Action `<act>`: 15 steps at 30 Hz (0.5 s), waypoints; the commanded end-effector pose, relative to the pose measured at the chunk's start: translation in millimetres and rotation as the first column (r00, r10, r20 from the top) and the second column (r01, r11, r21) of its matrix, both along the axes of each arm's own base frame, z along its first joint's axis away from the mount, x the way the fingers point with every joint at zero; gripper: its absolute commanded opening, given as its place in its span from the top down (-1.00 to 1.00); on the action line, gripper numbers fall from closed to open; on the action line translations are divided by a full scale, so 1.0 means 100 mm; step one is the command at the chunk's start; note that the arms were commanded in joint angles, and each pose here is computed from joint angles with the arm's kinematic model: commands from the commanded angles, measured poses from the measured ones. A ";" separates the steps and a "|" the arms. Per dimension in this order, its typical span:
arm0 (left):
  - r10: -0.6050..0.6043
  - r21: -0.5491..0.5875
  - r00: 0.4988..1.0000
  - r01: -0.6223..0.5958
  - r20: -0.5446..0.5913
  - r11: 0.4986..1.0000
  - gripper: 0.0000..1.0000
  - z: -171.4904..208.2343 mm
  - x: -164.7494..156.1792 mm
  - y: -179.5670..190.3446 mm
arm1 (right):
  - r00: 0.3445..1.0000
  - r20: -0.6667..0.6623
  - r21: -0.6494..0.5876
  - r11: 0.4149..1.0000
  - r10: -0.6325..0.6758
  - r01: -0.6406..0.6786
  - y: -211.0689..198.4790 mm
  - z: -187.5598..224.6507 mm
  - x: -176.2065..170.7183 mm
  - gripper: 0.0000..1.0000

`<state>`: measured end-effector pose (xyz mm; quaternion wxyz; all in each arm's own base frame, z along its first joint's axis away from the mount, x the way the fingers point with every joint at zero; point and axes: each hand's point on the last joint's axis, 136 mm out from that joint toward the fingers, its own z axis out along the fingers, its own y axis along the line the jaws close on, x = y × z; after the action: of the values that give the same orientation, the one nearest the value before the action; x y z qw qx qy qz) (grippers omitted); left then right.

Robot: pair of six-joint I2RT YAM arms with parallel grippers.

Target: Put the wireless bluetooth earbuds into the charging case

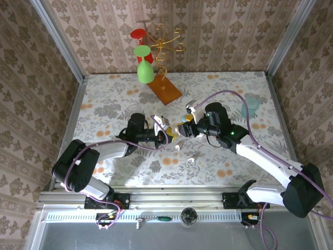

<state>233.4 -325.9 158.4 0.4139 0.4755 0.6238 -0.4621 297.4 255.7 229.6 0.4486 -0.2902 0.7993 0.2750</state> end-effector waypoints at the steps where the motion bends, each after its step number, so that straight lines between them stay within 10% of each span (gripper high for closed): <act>1: -0.018 -0.037 1.000 0.019 0.016 0.999 1.00 0.12 -0.04 0.02 | 0.998 -0.055 0.000 1.000 0.023 -0.023 0.05 -0.10 -0.03 -0.20; 15: -0.019 -0.056 0.999 0.021 0.042 0.998 1.00 0.18 -0.06 0.03 | 0.996 -0.087 -0.076 0.997 -0.007 0.000 0.04 -0.36 0.08 -0.20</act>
<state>230.8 -324.6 161.3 0.4166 0.4738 0.6206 -0.4657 299.5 261.6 197.0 0.4046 -0.2962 0.8209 0.2731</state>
